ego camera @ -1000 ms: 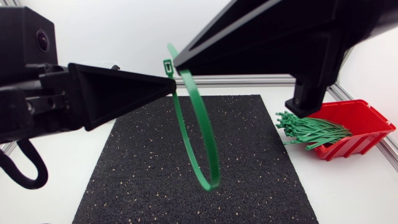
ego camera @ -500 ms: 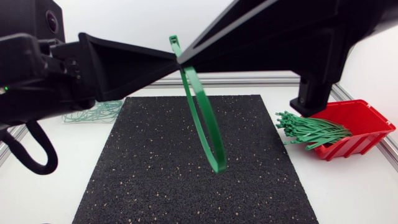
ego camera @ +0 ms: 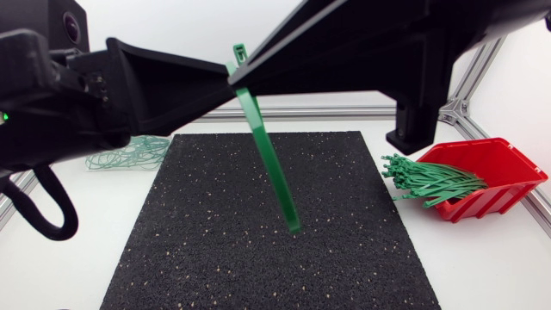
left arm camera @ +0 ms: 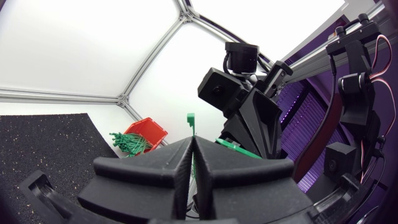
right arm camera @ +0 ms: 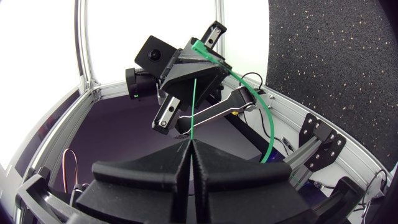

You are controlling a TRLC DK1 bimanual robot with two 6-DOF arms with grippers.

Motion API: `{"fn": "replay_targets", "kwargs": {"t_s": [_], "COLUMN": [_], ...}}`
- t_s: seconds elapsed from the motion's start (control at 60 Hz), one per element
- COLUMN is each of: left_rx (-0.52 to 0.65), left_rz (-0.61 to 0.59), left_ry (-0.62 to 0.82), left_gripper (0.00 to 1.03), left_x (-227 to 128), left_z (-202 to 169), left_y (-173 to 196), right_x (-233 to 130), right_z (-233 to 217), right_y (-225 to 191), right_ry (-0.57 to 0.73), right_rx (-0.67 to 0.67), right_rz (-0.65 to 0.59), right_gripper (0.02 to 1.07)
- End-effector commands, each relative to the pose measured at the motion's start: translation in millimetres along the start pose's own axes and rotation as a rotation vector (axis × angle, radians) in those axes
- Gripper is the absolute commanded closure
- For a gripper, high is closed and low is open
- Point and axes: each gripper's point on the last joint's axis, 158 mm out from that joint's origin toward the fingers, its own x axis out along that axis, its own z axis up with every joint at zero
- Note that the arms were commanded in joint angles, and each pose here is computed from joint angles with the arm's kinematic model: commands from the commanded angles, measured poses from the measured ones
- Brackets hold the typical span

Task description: Take a green cable tie from the red box, thread the tail through the head to close it, then place it in the transparent bin on the left.

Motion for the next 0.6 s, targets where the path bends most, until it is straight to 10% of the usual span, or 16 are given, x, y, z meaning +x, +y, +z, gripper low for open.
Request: {"fn": "replay_targets", "kwargs": {"t_s": [0.0, 0.583], "left_rx": [-0.008, -0.041], "left_rz": [-0.015, 0.012], "left_ry": [-0.031, -0.011], "left_gripper": [0.99, 0.99], "left_x": [-5, -10], "left_z": [9, -6], "left_y": [-7, 9], "right_x": [-1, 0], "right_z": [3, 7], "right_y": [3, -5], "right_ry": [-0.007, -0.015], "right_rx": [0.035, 0.046], "right_rz": [0.002, -0.001], "right_gripper": [1.01, 1.01]}}
